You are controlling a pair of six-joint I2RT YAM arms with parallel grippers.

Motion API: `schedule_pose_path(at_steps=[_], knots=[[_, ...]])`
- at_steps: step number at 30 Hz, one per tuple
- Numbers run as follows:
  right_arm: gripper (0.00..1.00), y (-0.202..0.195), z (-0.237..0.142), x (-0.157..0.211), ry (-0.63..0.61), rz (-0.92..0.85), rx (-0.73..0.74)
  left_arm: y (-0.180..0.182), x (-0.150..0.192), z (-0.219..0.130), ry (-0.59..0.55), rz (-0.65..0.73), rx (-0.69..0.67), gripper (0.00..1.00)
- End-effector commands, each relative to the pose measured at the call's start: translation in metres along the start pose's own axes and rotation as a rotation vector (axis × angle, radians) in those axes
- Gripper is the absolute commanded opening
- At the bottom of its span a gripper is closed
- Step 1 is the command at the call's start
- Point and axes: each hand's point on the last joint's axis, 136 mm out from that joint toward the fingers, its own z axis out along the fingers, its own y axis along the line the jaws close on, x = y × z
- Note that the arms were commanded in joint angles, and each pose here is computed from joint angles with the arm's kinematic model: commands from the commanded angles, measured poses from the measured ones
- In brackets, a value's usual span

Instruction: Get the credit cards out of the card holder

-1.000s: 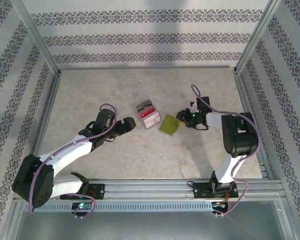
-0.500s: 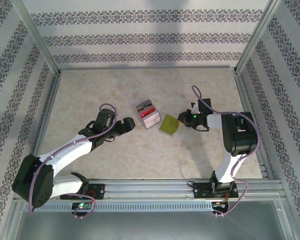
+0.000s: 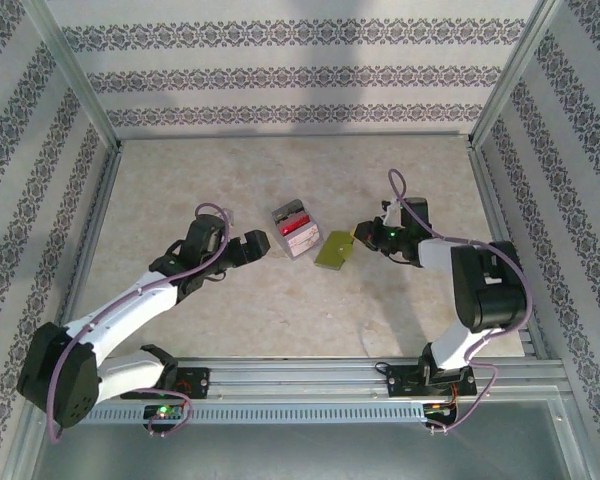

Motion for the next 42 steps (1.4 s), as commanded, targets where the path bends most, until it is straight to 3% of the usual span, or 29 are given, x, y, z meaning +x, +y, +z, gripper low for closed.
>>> schedule_pose_path(at_steps=[1, 8, 18, 35, 42], knots=[[0.0, 0.04, -0.014, -0.003, -0.019, -0.114, -0.118, -0.035, -0.024, -0.022, -0.08, 0.085, 0.139, 0.97], [0.0, 0.084, -0.039, -0.009, -0.039, -0.168, -0.199, -0.067, -0.038, -0.044, -0.11, 0.109, 0.362, 1.0], [0.0, 0.141, -0.072, -0.018, -0.06, -0.161, -0.305, -0.099, -0.036, -0.048, -0.086, 0.157, 0.564, 1.0], [0.0, 0.288, -0.136, 0.014, 0.027, -0.205, -0.593, -0.165, -0.041, -0.057, -0.042, 0.252, 0.819, 0.97], [0.0, 0.319, -0.138, 0.028, 0.065, -0.225, -0.655, -0.192, -0.039, -0.062, -0.041, 0.298, 0.888, 0.96]])
